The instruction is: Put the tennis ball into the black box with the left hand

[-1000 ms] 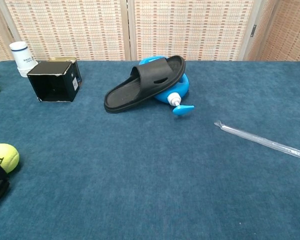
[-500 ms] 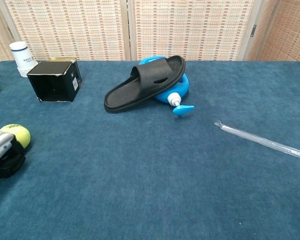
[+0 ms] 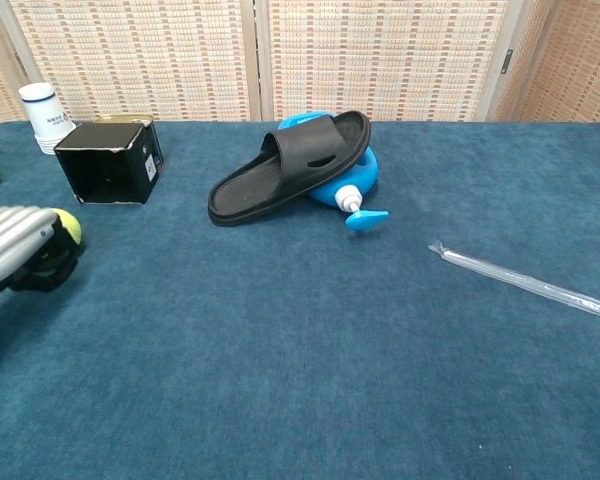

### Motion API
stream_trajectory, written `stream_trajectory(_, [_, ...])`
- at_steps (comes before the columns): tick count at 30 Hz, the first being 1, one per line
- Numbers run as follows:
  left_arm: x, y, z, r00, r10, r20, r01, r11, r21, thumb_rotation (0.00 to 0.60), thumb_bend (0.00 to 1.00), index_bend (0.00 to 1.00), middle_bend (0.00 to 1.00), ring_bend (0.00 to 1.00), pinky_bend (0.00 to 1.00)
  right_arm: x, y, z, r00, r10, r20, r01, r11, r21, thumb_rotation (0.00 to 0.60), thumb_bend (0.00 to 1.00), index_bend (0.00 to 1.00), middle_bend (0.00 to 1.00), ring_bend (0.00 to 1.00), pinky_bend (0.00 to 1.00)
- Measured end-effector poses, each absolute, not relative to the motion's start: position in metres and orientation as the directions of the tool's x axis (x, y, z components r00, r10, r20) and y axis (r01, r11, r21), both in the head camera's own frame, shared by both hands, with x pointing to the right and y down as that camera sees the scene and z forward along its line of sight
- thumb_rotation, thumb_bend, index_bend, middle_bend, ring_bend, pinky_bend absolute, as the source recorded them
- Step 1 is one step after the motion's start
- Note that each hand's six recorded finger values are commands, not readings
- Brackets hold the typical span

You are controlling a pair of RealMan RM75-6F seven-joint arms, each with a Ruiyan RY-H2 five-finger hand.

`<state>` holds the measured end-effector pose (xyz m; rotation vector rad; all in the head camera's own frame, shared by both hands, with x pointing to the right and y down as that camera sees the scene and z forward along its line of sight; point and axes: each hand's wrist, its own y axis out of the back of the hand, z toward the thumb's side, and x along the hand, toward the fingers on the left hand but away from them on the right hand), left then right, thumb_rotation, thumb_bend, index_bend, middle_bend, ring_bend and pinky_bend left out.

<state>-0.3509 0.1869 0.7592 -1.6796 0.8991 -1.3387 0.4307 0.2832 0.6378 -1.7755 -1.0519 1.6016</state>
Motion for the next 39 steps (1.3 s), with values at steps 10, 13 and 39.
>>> stream_trajectory(10, [-0.353, 0.150, 0.784, 0.232, -0.792, 0.565, -0.031, -0.587, -0.809, 0.080, 0.27, 0.21, 0.05, 0.00, 0.00, 0.426, 0.284, 0.636, 0.016, 0.820, -0.572, 0.197, -0.564, -0.802, 0.600, 0.00, 0.00, 0.00, 0.00, 0.00])
stream_trajectory(13, [-0.355, 0.147, 0.790, 0.219, -0.773, 0.595, -0.043, -0.617, -0.786, 0.020, 0.26, 0.20, 0.04, 0.00, 0.00, 0.427, 0.285, 0.634, 0.019, 0.826, -0.563, 0.203, -0.554, -0.807, 0.600, 0.00, 0.00, 0.00, 0.00, 0.00])
stream_trajectory(39, [-0.364, 0.158, 0.769, 0.236, -0.811, 0.535, -0.047, -0.559, -0.828, 0.001, 0.26, 0.18, 0.04, 0.00, 0.00, 0.428, 0.285, 0.628, 0.053, 0.842, -0.536, 0.228, -0.533, -0.815, 0.600, 0.00, 0.00, 0.00, 0.00, 0.00])
